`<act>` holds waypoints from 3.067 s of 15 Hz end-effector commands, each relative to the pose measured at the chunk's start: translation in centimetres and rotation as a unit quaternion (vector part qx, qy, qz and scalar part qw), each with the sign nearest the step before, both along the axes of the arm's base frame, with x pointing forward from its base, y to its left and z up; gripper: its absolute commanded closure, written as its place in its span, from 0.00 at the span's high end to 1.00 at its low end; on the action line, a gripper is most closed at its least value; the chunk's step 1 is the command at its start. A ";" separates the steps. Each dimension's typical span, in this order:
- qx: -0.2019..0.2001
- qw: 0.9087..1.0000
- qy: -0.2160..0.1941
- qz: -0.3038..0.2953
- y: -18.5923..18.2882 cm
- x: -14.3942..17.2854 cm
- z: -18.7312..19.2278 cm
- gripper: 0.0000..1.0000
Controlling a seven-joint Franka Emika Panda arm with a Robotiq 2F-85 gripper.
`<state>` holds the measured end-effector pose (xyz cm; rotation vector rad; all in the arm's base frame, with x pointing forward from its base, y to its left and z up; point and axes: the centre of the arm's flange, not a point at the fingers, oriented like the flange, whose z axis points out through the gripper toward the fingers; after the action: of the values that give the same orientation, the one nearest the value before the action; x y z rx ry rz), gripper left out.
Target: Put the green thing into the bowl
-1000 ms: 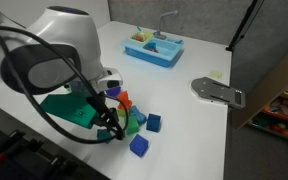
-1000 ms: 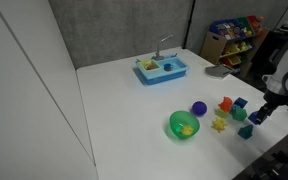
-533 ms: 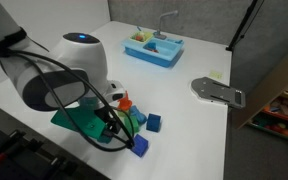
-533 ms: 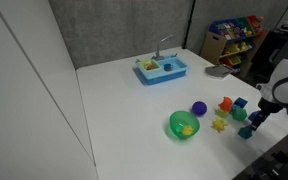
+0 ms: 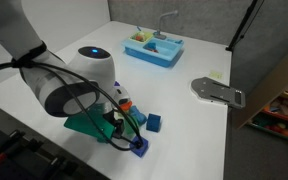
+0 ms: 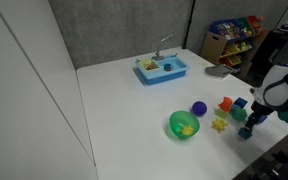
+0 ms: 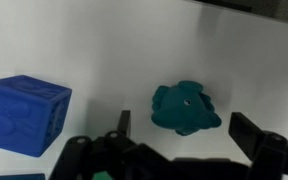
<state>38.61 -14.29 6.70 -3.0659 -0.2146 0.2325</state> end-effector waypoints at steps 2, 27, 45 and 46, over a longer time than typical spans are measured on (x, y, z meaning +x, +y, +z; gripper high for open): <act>0.014 1.000 -0.004 0.016 0.1 0.8 -1.4 0.75; 0.034 0.998 -0.053 0.023 10.7 8.2 14.1 0.23; 0.033 0.992 -0.055 0.105 19.3 11.3 13.2 0.23; 0.034 0.991 -0.058 0.113 20.2 11.9 13.1 0.23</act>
<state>48.13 3.85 19.86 -2.9896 -0.5172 0.0576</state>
